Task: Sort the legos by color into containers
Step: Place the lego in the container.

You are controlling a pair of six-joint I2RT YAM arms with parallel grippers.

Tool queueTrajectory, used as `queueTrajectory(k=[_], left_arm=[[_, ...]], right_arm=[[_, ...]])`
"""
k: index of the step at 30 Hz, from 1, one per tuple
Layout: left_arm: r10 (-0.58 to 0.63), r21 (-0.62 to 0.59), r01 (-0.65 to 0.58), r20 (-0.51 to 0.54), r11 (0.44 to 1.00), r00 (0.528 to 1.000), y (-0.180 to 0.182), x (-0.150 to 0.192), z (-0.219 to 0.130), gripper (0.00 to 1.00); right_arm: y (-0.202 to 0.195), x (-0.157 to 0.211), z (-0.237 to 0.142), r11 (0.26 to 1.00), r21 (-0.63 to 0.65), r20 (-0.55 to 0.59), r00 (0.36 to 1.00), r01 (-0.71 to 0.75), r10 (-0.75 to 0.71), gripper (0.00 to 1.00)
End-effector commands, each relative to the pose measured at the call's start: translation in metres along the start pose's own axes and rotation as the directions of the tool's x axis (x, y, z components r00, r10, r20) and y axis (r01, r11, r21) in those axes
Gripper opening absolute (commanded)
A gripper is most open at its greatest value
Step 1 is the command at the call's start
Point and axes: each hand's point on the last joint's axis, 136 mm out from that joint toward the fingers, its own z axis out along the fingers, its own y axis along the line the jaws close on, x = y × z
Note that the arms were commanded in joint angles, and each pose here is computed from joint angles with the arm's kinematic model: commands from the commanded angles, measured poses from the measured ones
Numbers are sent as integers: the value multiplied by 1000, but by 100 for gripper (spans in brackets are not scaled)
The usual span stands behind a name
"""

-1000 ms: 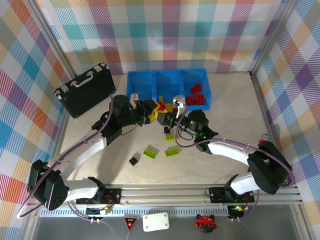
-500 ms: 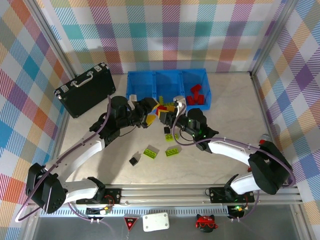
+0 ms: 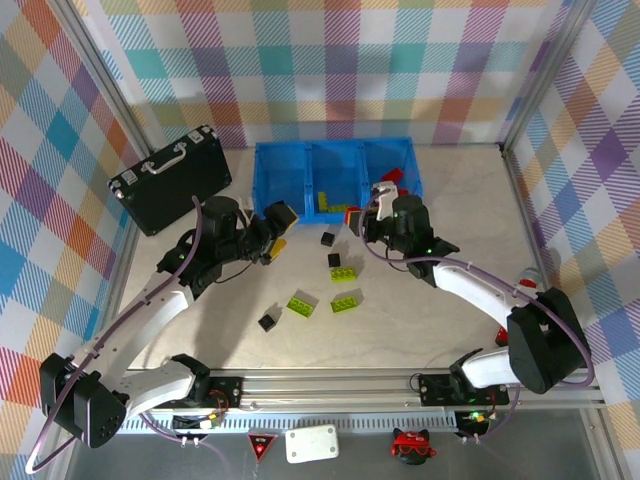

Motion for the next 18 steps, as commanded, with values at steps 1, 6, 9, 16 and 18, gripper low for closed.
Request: queueTrajectory(k=[1, 6, 9, 16, 18], left_arm=[[89, -76, -88, 10, 993, 996, 8, -2, -14, 80], [184, -181, -180, 5, 967, 983, 22, -2, -28, 80], [209, -213, -202, 9, 956, 978, 29, -1, -36, 80], [244, -267, -235, 0, 934, 970, 43, 2, -50, 80], [250, -284, -240, -2, 928, 968, 48, 3, -52, 80]], right_arm=[[-25, -11, -3, 997, 72, -56, 998, -21, 25, 35], [-73, -20, 6, 985, 159, -126, 988, -66, 87, 35], [-96, -29, 20, 979, 191, -165, 982, -64, 96, 34], [-141, -48, 67, 967, 225, -194, 967, -122, 167, 30], [-147, -53, 83, 969, 213, -198, 965, -127, 170, 30]])
